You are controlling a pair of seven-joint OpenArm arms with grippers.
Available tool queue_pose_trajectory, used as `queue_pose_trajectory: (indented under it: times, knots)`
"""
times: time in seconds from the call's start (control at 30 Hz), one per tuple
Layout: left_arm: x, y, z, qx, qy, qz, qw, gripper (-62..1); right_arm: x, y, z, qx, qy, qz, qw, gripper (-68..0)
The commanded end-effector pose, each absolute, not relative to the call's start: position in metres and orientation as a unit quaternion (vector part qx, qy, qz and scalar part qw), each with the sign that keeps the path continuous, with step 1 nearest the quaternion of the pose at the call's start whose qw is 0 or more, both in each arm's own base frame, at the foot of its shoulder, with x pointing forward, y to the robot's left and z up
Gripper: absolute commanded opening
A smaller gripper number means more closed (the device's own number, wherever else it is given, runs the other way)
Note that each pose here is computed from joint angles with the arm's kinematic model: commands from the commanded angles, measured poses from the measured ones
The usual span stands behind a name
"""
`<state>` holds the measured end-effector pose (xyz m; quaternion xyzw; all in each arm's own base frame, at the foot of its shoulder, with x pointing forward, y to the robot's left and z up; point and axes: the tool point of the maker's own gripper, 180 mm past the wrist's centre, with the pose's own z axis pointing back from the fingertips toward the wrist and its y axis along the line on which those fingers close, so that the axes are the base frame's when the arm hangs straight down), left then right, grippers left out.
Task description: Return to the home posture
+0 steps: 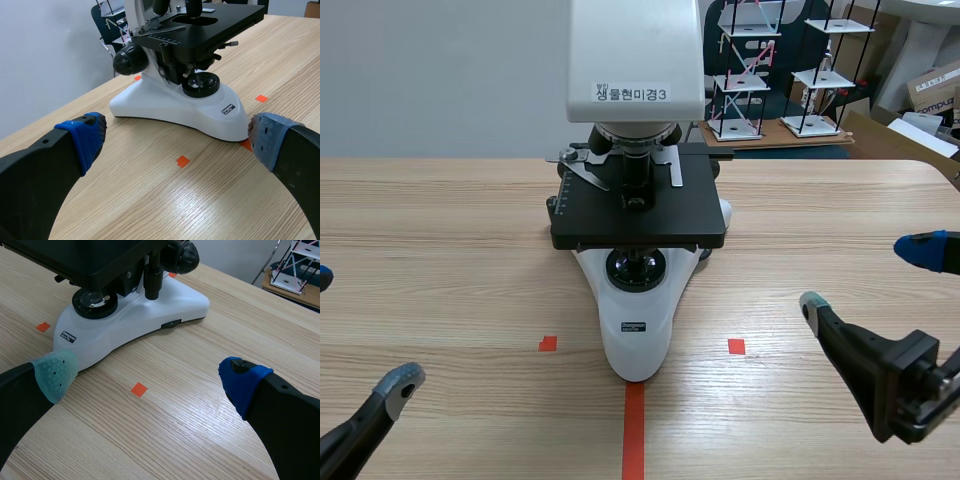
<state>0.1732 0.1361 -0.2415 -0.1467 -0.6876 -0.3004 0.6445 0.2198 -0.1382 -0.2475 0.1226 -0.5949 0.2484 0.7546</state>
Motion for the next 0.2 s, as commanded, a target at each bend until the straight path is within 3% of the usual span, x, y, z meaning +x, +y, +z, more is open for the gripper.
queue_pose_trajectory:
  times: [0.0, 0.17]
  knots:
    - [0.1744, 0.1374, -0.2351, -0.148, -0.697, -0.295, 0.636, -1.3, 0.2249, -0.1391, -0.2383, 0.12, -0.609, 0.248, 0.744, -5.8]
    - [0.1744, 0.1374, -0.2351, -0.148, -0.697, -0.295, 0.636, -1.3, 0.2249, -0.1392, -0.2383, 0.12, -0.609, 0.248, 0.744, -5.8]
